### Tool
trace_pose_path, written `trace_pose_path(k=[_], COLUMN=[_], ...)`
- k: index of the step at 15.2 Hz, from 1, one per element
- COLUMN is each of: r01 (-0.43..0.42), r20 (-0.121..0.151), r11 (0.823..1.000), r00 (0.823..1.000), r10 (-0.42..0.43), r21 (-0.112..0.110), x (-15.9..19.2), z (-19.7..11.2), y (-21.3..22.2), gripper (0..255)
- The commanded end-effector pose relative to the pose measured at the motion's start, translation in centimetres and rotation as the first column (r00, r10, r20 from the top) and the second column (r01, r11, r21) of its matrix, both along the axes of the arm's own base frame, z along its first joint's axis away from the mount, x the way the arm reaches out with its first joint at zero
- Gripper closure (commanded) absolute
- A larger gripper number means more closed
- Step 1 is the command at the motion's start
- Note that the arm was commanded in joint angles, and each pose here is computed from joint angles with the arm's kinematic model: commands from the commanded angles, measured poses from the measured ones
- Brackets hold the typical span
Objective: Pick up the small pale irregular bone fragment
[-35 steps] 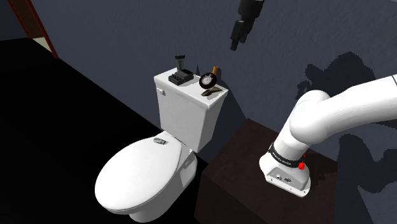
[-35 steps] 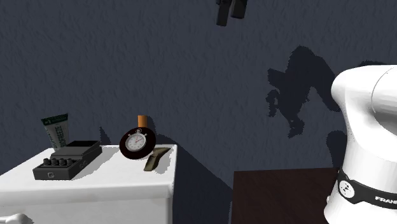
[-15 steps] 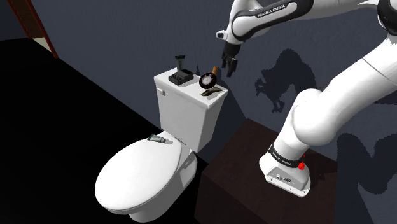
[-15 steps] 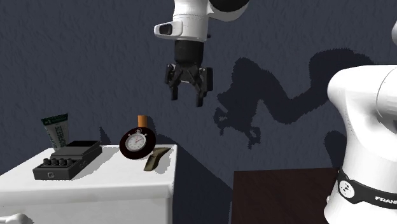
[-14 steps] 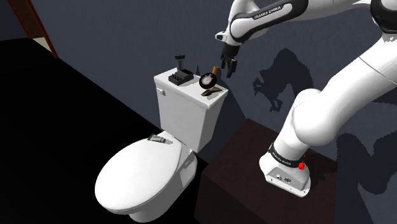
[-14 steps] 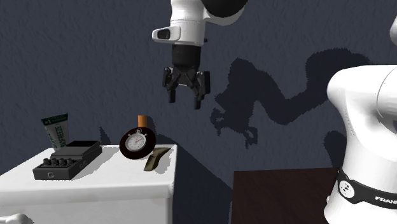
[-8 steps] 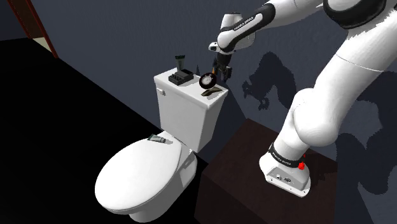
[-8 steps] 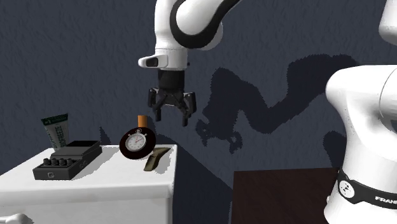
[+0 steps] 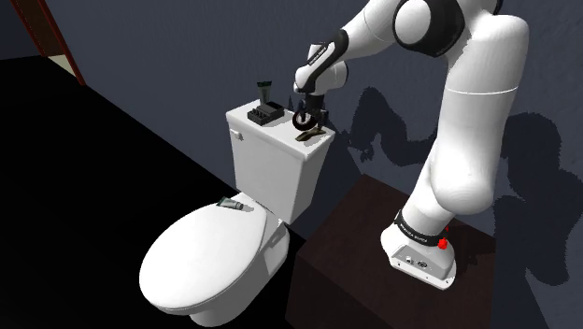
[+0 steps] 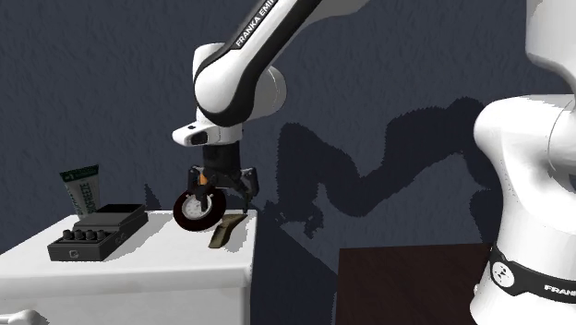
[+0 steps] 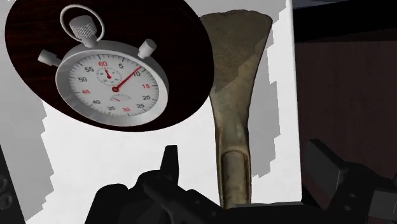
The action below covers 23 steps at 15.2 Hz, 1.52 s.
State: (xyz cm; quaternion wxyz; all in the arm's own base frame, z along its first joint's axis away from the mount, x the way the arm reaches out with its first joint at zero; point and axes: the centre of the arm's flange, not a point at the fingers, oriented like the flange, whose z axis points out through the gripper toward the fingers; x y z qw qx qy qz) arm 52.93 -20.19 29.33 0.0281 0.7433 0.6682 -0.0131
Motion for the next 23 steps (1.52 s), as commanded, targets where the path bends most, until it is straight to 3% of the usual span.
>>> trace_pose_path(k=[1,8,9,18,23], r01=[-0.021,-0.021,-0.021,-0.021,-0.021], r20=[-0.002,-0.003,-0.003,-0.002,-0.002], r11=[1.000,1.000,1.000,1.000,1.000], r00=[1.000,1.000,1.000,1.000,1.000], r10=[0.021,0.021,0.021,0.021,0.021], r21=[-0.001,-0.001,-0.001,-0.001,-0.001], x=[0.1,0.1,0.1,0.1,0.1], z=[-1.4,-4.3,-4.3,-4.3,-1.7], y=[-0.1,-0.1,-0.1,-0.1,-0.1], gripper=[0,0,255,255,255])
